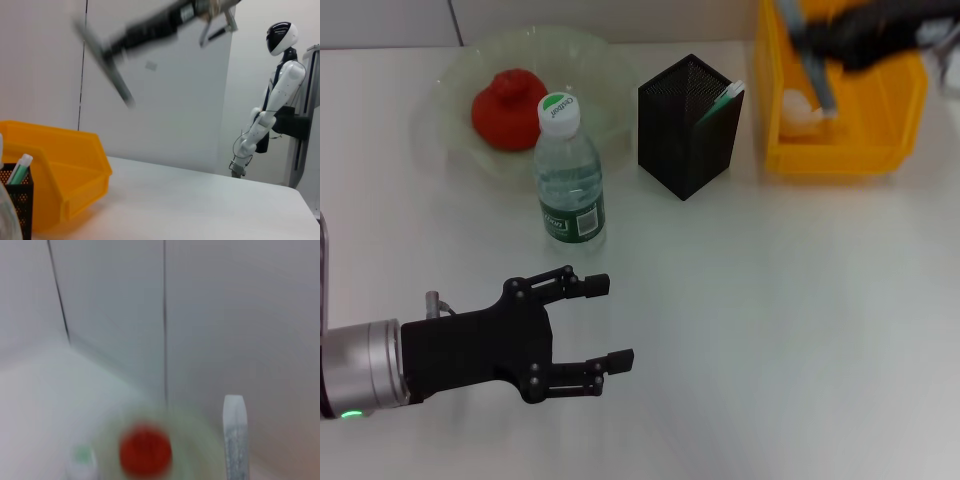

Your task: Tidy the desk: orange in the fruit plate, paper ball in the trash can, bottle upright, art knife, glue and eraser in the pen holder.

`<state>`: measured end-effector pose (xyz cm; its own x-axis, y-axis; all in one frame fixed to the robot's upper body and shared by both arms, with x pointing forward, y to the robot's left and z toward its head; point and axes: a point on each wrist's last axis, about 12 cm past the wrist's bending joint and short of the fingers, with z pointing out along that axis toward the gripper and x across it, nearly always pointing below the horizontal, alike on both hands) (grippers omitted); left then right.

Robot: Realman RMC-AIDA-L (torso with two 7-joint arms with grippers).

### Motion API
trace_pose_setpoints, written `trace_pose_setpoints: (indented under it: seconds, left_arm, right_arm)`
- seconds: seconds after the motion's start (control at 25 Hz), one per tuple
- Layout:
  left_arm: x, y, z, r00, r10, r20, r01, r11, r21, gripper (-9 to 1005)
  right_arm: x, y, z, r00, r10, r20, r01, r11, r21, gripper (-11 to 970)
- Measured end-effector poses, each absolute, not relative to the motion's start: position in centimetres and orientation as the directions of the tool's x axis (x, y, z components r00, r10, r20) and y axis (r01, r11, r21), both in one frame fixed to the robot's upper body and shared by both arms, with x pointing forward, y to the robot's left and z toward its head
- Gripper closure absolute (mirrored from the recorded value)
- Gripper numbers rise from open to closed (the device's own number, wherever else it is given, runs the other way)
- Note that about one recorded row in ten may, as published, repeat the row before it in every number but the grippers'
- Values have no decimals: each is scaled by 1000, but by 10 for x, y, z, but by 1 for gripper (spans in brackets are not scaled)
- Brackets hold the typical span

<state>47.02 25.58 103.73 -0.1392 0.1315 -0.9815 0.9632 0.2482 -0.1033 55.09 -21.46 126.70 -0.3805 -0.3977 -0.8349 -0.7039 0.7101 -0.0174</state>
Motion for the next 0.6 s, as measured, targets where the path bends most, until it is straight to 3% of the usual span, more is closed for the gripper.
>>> trace_pose_setpoints:
  seconds: [0.12,0.16,0.2,0.4,0.6]
  left_arm:
    - [470,255,1037,-140,131,-981,963,248,-105,154]
    - [470,255,1037,-140,131,-981,963,248,-105,154]
    - [470,256,1037,-141,131,-981,963,249,-105,154]
    - [470,255,1037,-143,129,-981,963,247,-108,154]
    - [470,255,1037,-143,129,-981,963,247,-108,154]
  right_arm:
    - [548,-236,1262,-89,-187,-978,-784,619,-47,832]
    - [548,-236,1262,-89,-187,-978,-784,619,-47,832]
    - [554,-245,1250,-25,-77,-997,-805,592,-26,832]
    - [585,-255,1221,-64,98,-993,-817,566,109,833]
    - [607,-252,1190,-184,49,-982,-806,564,179,834]
